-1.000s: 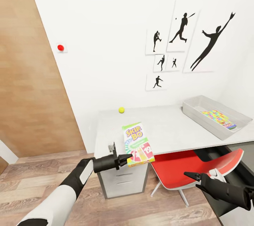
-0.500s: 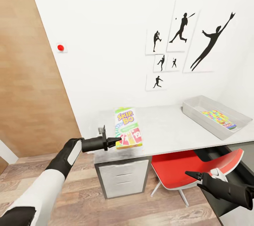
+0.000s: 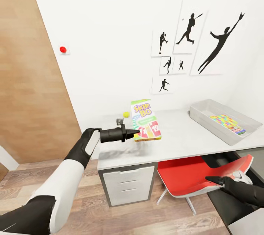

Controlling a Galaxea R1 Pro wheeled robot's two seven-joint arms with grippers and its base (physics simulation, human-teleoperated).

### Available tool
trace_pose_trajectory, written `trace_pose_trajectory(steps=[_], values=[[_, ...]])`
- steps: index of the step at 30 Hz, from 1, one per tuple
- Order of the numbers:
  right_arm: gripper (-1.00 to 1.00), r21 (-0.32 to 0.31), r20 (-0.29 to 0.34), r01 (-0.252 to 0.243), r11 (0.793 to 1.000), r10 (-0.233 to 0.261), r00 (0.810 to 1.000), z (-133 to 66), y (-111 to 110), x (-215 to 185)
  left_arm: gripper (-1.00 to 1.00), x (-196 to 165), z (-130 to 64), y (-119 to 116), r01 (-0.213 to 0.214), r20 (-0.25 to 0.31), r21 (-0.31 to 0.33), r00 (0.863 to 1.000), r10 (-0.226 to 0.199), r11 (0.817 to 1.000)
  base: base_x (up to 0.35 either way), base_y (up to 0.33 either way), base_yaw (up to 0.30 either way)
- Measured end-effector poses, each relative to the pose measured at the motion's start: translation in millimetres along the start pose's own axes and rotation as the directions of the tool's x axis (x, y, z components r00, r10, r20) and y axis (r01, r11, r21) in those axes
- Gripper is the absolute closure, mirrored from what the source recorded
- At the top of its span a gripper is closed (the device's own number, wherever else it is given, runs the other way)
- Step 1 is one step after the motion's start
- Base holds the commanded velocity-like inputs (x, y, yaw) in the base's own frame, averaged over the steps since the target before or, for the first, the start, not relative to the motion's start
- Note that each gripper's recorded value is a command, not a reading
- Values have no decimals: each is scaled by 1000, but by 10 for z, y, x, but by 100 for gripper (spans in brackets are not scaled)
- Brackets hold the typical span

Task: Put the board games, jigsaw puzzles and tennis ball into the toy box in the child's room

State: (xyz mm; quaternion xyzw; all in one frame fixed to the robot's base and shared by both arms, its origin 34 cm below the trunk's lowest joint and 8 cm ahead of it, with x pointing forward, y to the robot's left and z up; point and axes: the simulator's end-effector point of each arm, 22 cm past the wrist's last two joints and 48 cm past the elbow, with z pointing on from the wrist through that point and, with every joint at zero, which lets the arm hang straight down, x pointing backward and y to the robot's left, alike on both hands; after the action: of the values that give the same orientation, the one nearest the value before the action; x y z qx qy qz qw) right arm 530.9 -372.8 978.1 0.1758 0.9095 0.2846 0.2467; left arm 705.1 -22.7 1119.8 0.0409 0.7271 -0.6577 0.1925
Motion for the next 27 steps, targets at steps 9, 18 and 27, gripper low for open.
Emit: trace_pose_trajectory(steps=[9, 18, 27], values=[[-100, -186, 3, 28, 982, -28, 1000, -282, 340, -144, 100, 300, 212, 372, 113, -32, -78, 993, -116, 991, 0, 0, 0], [-100, -203, 8, 31, 979, -30, 1000, -299, 388, -132, 100, 331, 193, 392, 112, -15, -75, 993, -113, 991, 0, 0, -98], [-100, -203, 9, 33, 979, -32, 999, -295, 401, -116, 100, 312, 175, 367, 102, -7, -71, 995, -103, 992, 0, 0, -66]])
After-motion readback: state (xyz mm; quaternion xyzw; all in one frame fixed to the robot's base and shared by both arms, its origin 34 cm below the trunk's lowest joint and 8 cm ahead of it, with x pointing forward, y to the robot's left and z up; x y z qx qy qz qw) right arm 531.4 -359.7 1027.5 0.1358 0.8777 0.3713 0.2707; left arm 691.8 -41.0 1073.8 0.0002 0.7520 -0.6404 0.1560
